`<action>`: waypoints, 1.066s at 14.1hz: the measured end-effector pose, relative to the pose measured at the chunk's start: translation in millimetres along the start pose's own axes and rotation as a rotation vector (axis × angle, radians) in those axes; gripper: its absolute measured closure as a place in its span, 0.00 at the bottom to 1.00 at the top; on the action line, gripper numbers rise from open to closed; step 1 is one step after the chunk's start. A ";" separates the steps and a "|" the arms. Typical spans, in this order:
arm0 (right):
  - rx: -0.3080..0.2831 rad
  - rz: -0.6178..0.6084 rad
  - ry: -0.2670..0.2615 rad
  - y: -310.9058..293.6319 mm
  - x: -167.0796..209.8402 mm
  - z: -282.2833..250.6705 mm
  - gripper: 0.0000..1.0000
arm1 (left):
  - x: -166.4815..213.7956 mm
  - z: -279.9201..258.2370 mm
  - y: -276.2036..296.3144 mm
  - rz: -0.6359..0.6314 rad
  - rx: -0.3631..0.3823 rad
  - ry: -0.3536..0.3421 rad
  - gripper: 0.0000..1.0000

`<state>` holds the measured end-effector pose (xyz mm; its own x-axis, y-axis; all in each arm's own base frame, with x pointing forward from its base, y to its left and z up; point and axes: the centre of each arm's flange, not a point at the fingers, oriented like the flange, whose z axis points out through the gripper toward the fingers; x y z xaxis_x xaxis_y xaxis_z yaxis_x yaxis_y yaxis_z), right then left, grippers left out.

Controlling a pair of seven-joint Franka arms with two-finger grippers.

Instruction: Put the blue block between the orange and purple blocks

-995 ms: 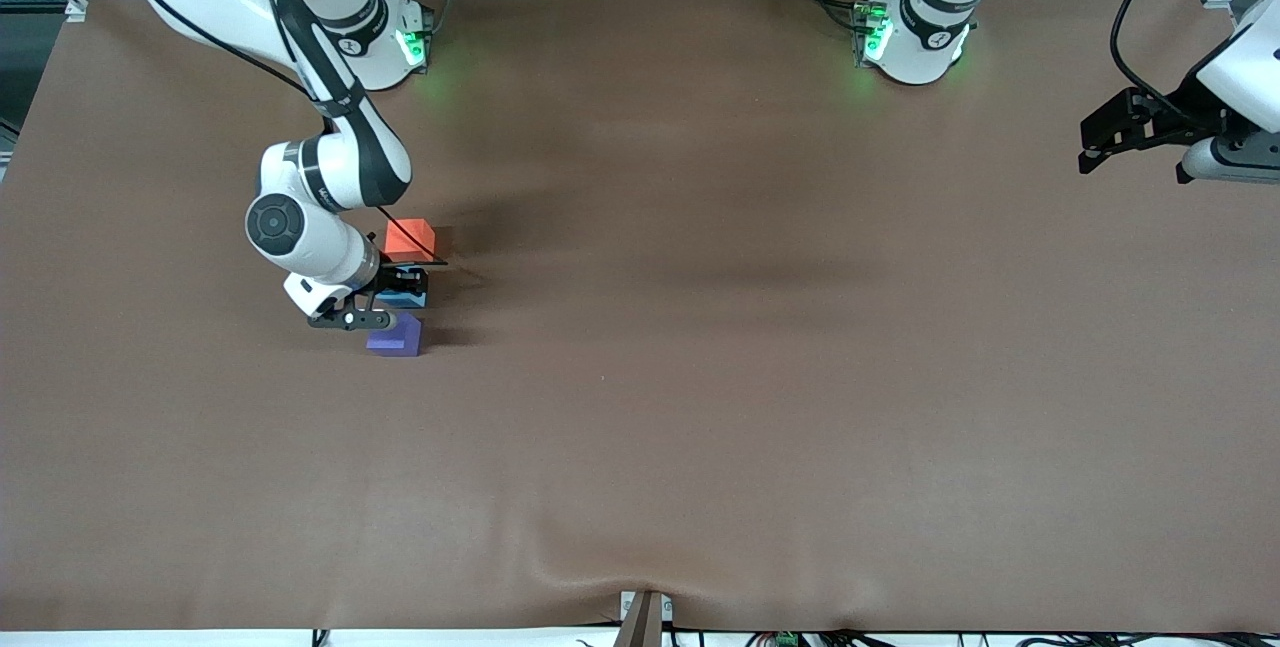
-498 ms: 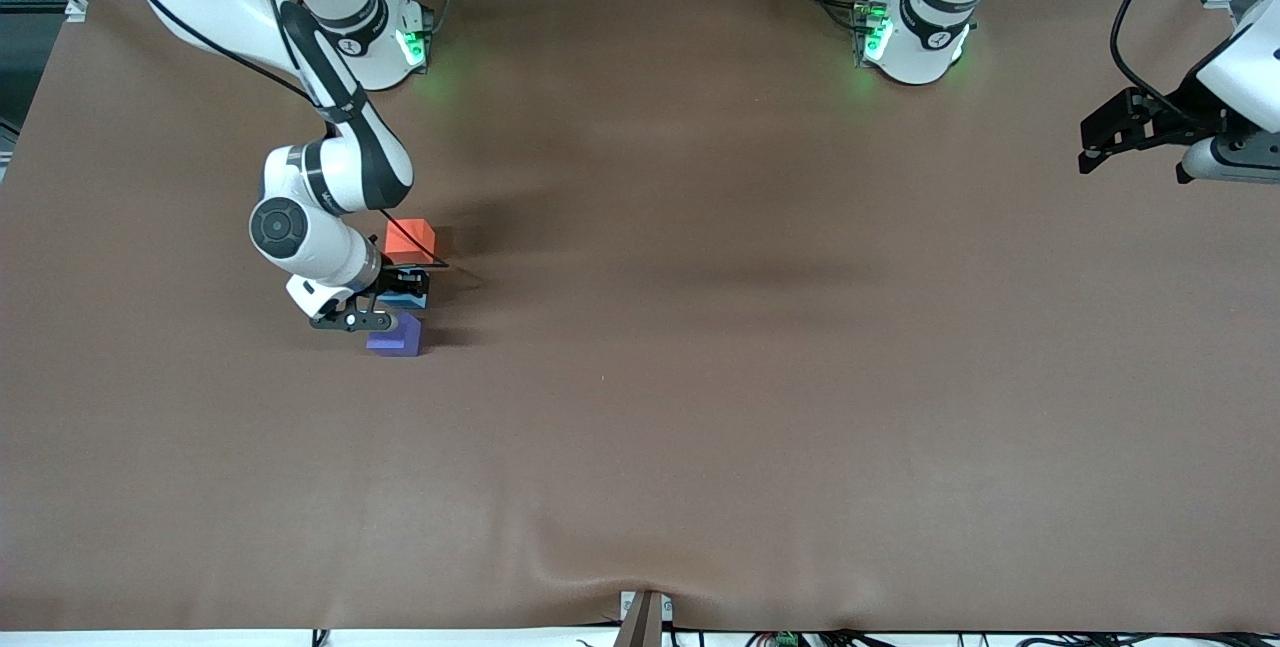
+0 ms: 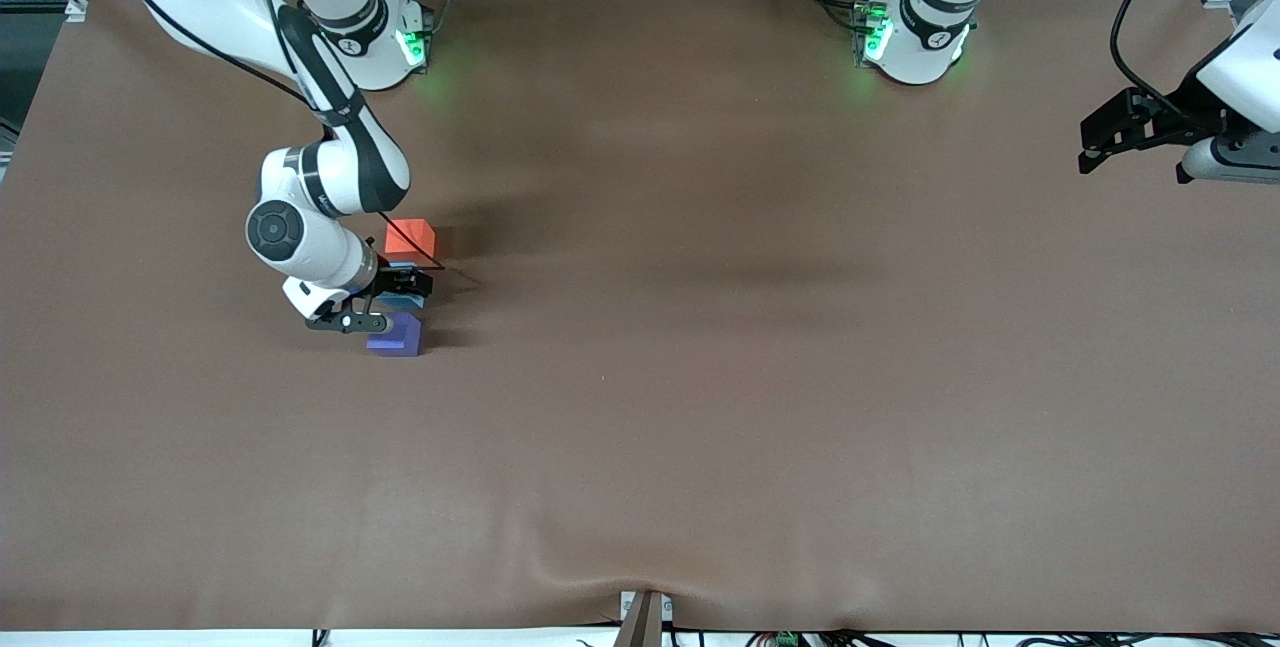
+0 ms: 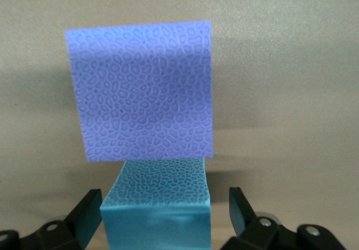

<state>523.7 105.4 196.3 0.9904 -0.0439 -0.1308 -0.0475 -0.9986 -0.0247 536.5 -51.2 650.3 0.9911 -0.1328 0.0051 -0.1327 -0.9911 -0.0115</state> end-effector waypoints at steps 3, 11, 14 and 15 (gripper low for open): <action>0.000 -0.004 -0.082 -11.1 21.0 -65.8 0.00 | 0.0 0.0 0.0 0.000 0.000 0.000 0.00; 0.056 0.084 0.006 55.5 62.4 -362.4 0.00 | 0.4 0.6 -0.1 0.000 0.000 -0.001 0.00; 0.031 0.023 -0.026 104.3 46.3 -403.3 0.00 | 0.4 0.6 -0.2 0.000 0.000 -0.001 0.00; 0.026 0.017 -0.020 119.6 41.3 -413.3 0.00 | 0.4 0.7 -0.2 0.000 0.000 -0.001 0.00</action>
<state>612.5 -28.5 597.5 0.9867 -0.0599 -0.1509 -0.0679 -0.9965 -0.0481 536.9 -51.1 649.6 0.9912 -0.1324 0.0038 -0.1323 -0.9911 -0.0115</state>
